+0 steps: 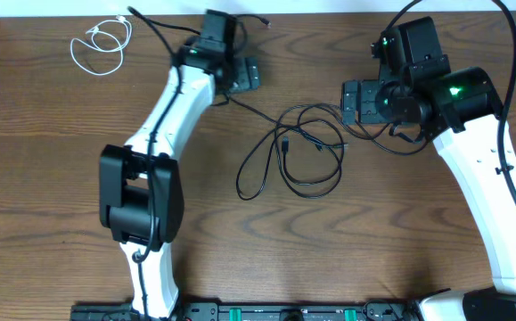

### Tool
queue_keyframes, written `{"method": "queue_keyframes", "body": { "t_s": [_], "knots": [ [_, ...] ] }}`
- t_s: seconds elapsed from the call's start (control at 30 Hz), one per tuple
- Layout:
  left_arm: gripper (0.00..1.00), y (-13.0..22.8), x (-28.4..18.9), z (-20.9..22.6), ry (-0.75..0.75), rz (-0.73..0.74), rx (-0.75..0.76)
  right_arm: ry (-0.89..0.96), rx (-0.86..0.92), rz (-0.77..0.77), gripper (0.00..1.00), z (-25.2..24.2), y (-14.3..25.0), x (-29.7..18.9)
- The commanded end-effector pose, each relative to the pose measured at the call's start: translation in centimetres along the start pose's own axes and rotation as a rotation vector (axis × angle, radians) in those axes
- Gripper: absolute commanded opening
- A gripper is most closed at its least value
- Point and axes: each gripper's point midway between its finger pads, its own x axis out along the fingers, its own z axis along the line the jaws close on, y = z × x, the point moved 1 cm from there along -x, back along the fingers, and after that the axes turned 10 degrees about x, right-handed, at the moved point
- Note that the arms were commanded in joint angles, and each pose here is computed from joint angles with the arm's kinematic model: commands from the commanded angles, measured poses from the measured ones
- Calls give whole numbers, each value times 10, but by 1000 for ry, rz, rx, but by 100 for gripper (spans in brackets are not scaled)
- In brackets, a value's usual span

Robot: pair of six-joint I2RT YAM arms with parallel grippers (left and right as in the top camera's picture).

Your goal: Untangle cables

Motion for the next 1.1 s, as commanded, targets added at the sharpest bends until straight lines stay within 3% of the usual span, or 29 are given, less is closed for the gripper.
{"method": "queue_keyframes", "body": {
  "t_s": [0.0, 0.1, 0.53, 0.63, 0.73, 0.83, 0.9, 1.03, 1.07],
  "knots": [
    [94, 10, 16, 25, -164, -3, -76, 18, 9, 6, 99, -1, 1, 2],
    [84, 18, 30, 25, -167, 24, -80, 14, 9, 8, 99, -1, 1, 2],
    [84, 29, 82, 38, -242, 26, -72, -7, 9, 18, 99, 3, 3, 2],
    [78, 37, 93, 39, -247, 45, -66, -7, 9, 18, 99, 3, 3, 2],
    [64, 48, 103, 41, -256, 78, -59, -6, 9, 18, 99, 3, 3, 2],
    [63, 57, 111, 42, -262, 107, -54, -7, 9, 18, 99, 3, 3, 2],
    [53, 61, 114, 43, -265, 119, -53, -7, 9, 18, 99, 3, 3, 2],
    [23, 62, 114, 44, -267, 124, -52, -6, 9, 18, 99, 3, 3, 2],
    [11, 62, 114, 44, -267, 122, -52, -6, 9, 18, 99, 3, 3, 2]
  ]
}}
